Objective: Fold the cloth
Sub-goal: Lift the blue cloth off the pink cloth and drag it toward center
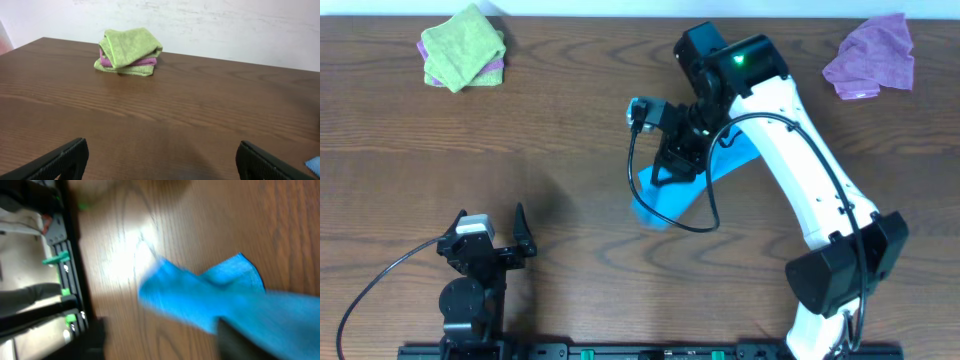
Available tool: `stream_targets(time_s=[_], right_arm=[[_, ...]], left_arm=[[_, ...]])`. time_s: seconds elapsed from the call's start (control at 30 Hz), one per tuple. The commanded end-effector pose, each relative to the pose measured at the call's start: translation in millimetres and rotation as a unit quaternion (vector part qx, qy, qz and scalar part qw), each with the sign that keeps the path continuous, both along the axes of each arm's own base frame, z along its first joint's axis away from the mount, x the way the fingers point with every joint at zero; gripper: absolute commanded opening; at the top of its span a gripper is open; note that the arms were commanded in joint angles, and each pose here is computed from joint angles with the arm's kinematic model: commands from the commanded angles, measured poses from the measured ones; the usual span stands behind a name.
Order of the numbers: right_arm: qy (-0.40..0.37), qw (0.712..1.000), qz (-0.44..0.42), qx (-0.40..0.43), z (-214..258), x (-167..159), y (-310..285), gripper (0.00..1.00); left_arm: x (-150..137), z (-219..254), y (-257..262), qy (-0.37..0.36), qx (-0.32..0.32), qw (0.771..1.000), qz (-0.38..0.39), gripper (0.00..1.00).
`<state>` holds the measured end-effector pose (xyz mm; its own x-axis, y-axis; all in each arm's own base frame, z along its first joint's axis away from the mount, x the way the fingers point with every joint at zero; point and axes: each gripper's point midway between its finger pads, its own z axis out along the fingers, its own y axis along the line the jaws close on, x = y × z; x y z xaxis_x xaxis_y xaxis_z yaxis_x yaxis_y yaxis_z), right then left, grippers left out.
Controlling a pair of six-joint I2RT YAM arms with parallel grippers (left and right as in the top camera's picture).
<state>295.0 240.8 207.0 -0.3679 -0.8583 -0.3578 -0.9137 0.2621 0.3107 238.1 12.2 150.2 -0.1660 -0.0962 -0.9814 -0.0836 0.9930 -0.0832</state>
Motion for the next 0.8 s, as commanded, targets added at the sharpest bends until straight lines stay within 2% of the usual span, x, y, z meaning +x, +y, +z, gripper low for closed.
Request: stream_targets(time_s=[0.0, 0.1, 0.27, 0.5, 0.57, 0.6, 0.67, 0.7, 0.73, 0.77], right_arm=[[-0.032, 0.999, -0.015, -0.033, 2, 11, -14, 0.99], [-0.043, 0.995, -0.065, -0.06, -2, 26, -26, 0.99], [-0.077, 0.972, -0.185, -0.122, -20, 68, -58, 0.99], [-0.019, 0.949, -0.28, -0.147, -84, 98, -95, 0.99], [0.003, 0.936, -0.312, -0.161, -102, 102, -111, 0.95], [0.014, 0.928, -0.331, -0.169, -109, 103, -121, 0.92], [0.031, 0.912, -0.365, -0.181, -118, 105, -139, 0.76], [0.038, 0.906, -0.379, -0.185, -120, 106, -148, 0.54], [0.046, 0.9, -0.39, -0.189, -122, 106, -159, 0.41], [0.051, 0.896, -0.397, -0.193, -123, 106, -167, 0.39]], left_arm=[[0, -17, 1, 0.019, 0.003, 1.0, 0.002, 0.95], [0, -17, 1, 0.02, 0.003, 1.0, 0.002, 0.96], [0, -17, 1, 0.019, 0.003, 1.0, 0.002, 0.96], [0, -17, 1, 0.019, 0.003, 1.0, 0.002, 0.95], [0, -17, 1, 0.019, 0.003, 1.0, 0.002, 0.96], [0, -17, 1, 0.019, 0.003, 1.0, 0.002, 0.95], [0, -17, 1, 0.02, 0.003, 1.0, 0.002, 0.96], [0, -17, 1, 0.02, 0.003, 1.0, 0.002, 0.95], [0, -17, 1, 0.019, 0.003, 1.0, 0.002, 0.95], [0, -17, 1, 0.02, 0.003, 1.0, 0.002, 0.95]])
